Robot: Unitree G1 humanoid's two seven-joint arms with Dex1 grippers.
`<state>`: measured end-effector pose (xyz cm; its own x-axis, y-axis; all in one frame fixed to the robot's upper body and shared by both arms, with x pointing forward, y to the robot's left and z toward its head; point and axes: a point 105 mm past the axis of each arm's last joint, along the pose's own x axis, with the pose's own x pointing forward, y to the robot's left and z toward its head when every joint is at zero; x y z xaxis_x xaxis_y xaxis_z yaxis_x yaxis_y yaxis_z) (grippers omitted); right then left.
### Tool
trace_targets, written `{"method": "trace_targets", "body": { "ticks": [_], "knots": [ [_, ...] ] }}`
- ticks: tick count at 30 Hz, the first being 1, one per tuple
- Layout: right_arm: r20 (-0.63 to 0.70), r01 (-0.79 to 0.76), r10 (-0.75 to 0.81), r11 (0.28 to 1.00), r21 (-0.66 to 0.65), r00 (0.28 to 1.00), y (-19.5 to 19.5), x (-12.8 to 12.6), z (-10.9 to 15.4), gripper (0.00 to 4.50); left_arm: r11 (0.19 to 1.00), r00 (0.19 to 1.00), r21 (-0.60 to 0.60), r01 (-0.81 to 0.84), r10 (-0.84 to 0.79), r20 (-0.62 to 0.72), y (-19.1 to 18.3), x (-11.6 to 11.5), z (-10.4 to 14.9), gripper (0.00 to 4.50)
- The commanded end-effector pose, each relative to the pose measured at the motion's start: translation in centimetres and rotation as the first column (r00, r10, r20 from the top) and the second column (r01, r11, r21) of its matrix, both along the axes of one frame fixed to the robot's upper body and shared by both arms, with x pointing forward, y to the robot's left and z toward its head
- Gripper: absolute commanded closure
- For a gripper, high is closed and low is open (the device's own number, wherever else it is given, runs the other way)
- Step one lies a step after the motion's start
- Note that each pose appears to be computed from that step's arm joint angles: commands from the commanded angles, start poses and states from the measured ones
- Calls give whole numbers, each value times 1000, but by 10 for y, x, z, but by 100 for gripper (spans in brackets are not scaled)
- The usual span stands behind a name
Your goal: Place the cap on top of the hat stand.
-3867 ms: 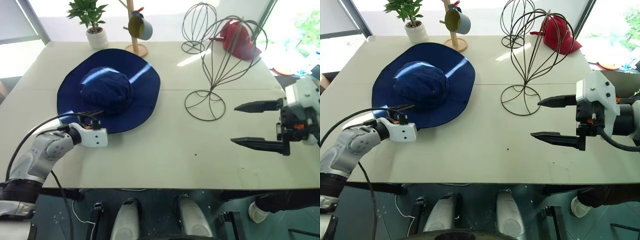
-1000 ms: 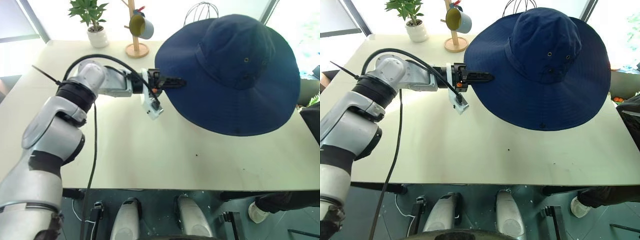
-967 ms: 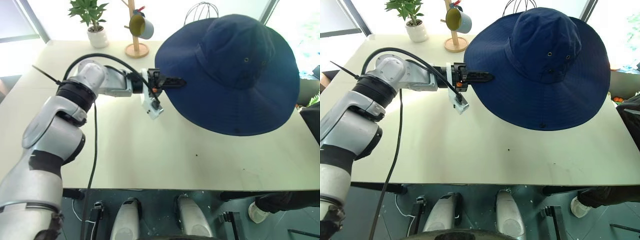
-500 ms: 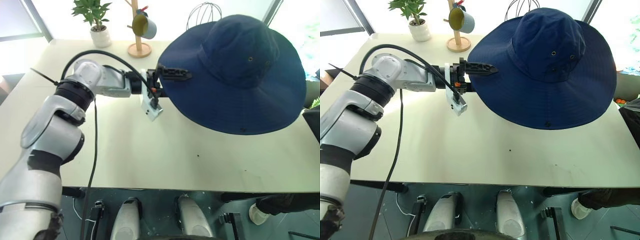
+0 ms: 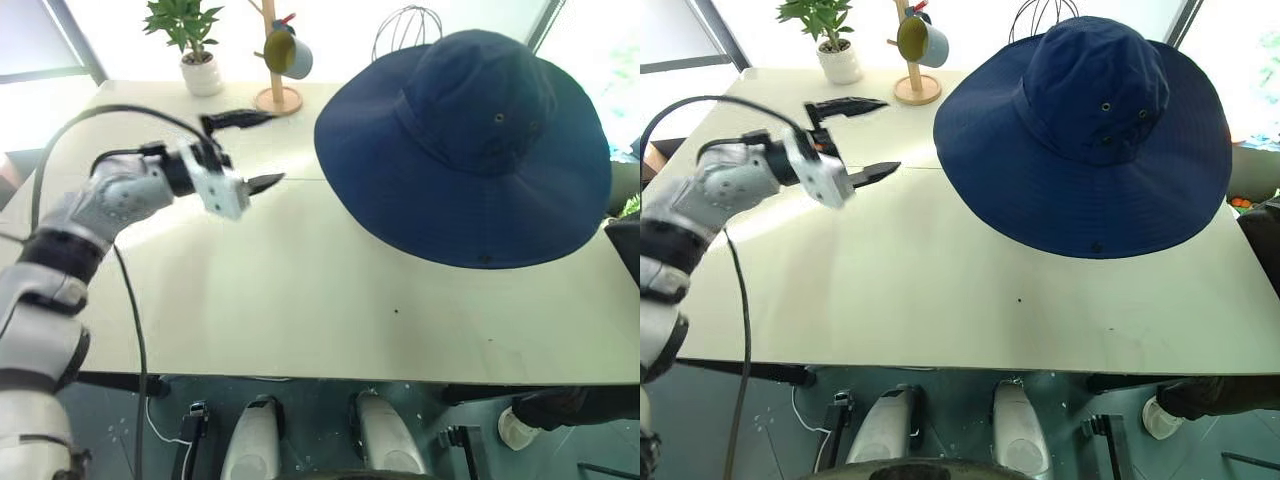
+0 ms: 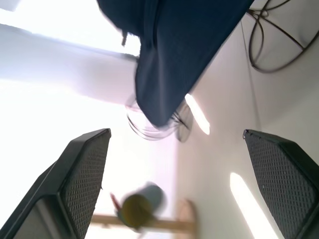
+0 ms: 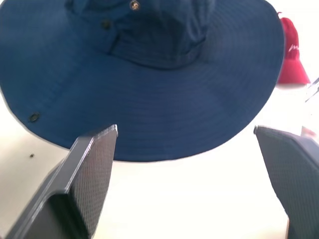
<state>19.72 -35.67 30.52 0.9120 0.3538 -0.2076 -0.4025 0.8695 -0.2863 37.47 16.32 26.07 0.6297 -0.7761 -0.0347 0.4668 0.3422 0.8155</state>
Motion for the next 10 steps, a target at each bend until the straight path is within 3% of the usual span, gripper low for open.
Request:
{"method": "trace_targets", "body": {
  "ticks": [1, 6, 10],
  "knots": [
    [43, -29, 30, 999, -35, 999, 1, 5, 14, 0, 921, 899, -374, 109, -252, -359, 10, -34, 67, 6],
    [41, -68, 69, 997, -37, 997, 5, 15, 15, 0, 880, 825, -444, 168, -372, -425, 15, -53, 95, 6],
    [35, -108, 110, 993, -40, 993, 11, 24, 14, 0, 893, 801, -388, 228, -399, -447, 12, -61, 98, 6]
  ]
}}
